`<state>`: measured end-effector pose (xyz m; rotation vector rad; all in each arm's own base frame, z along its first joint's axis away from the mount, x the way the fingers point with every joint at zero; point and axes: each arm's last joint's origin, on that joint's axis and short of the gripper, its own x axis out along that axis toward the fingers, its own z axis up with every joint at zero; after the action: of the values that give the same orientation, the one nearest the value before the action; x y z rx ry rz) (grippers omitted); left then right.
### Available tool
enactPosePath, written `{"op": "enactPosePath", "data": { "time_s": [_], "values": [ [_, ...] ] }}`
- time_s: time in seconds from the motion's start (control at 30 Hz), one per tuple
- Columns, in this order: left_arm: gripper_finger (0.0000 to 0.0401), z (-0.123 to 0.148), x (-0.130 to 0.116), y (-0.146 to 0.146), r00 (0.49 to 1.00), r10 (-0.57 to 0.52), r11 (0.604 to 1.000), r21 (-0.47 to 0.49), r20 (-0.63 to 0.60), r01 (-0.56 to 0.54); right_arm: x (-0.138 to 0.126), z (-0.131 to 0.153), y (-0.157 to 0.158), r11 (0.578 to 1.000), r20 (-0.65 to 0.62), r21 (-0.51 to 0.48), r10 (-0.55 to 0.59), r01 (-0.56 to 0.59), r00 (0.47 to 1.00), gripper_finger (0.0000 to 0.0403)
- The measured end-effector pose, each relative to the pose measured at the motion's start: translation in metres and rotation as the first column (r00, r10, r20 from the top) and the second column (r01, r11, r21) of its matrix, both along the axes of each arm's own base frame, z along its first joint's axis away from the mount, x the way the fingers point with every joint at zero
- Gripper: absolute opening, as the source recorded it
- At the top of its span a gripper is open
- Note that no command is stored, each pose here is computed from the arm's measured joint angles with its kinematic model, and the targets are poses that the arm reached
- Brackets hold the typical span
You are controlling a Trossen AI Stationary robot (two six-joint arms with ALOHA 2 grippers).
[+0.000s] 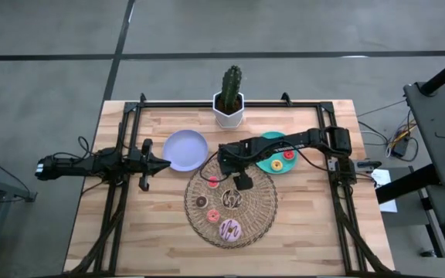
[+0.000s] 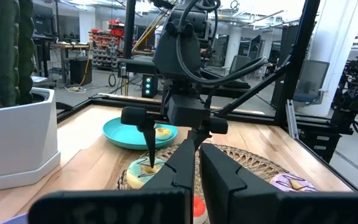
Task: Pick & Place donuts
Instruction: Put the large blue donut on the purple plate
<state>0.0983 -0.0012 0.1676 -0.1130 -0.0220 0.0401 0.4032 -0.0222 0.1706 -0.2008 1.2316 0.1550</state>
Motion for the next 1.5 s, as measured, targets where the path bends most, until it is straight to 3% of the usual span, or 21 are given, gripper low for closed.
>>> {"op": "enactPosePath", "data": {
  "time_s": [0.87, 1.5],
  "values": [
    [0.0, 0.0, 0.0, 0.0, 1.0, 0.001, 1.0, 0.0, 0.0, -0.001, 0.005, -0.017, -0.002, 0.999, -0.017, 0.009, -0.031, 0.032, 0.999, 0.0284],
    [0.0, 0.0, 0.0, 0.0, 1.0, 0.001, 1.0, 0.0, 0.0, -0.001, 0.005, -0.017, -0.006, 0.999, -0.015, 0.005, -0.04, 0.04, 0.999, 0.0176]
  ]
}}
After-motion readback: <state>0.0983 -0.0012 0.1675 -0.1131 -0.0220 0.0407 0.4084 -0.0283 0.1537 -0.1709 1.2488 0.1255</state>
